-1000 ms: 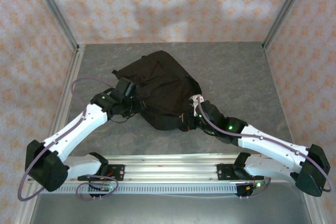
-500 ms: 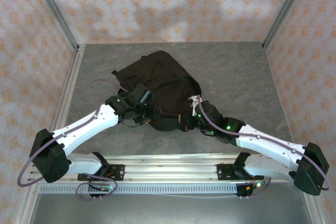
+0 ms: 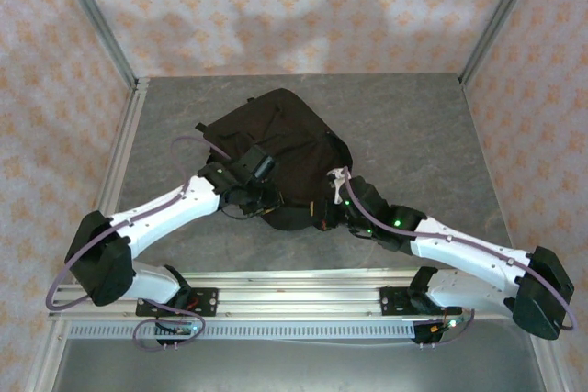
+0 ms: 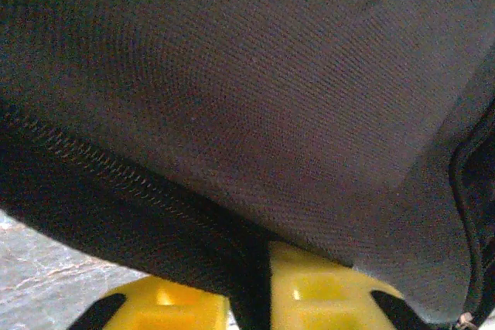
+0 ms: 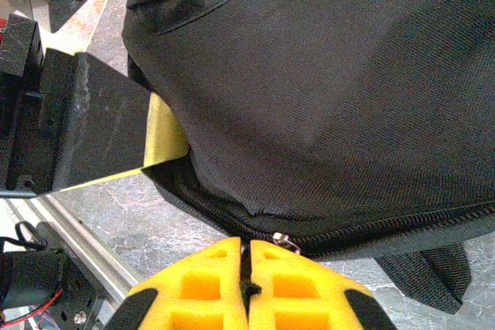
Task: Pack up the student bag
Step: Zip the student bag at the center of the table.
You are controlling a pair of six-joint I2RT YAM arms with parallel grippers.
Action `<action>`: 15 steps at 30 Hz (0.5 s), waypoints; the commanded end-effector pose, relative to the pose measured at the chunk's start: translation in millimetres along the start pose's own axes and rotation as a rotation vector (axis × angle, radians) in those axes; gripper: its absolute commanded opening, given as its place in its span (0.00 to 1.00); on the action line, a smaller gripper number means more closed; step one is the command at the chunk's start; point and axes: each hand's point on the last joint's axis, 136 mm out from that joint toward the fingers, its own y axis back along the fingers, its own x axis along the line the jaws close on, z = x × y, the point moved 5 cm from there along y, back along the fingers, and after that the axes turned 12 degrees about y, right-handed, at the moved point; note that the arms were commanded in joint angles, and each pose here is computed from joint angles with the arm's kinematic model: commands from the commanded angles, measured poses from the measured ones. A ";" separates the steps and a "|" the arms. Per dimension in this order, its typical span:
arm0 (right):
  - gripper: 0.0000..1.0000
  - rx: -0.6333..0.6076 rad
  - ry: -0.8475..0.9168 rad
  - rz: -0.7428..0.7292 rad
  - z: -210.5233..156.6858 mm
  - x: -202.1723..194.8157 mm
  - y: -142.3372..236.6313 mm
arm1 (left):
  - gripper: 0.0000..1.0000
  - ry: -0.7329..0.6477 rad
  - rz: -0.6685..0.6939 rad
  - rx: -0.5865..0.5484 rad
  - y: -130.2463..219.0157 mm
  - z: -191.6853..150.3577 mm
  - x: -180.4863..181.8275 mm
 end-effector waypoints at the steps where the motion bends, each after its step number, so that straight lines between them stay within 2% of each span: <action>1: 0.00 0.009 0.049 -0.021 -1.0 0.0 2.8 | 0.00 -0.054 0.068 -0.034 4.0 4.6 6.4; 6: 0.00 0.034 0.123 -0.156 -3.4 -16.9 8.5 | 0.00 -0.108 0.161 -0.050 17.6 8.1 26.6; 15: 0.00 0.047 0.181 -0.290 -0.9 -36.6 5.1 | 0.00 -0.149 0.248 -0.066 45.5 18.1 59.2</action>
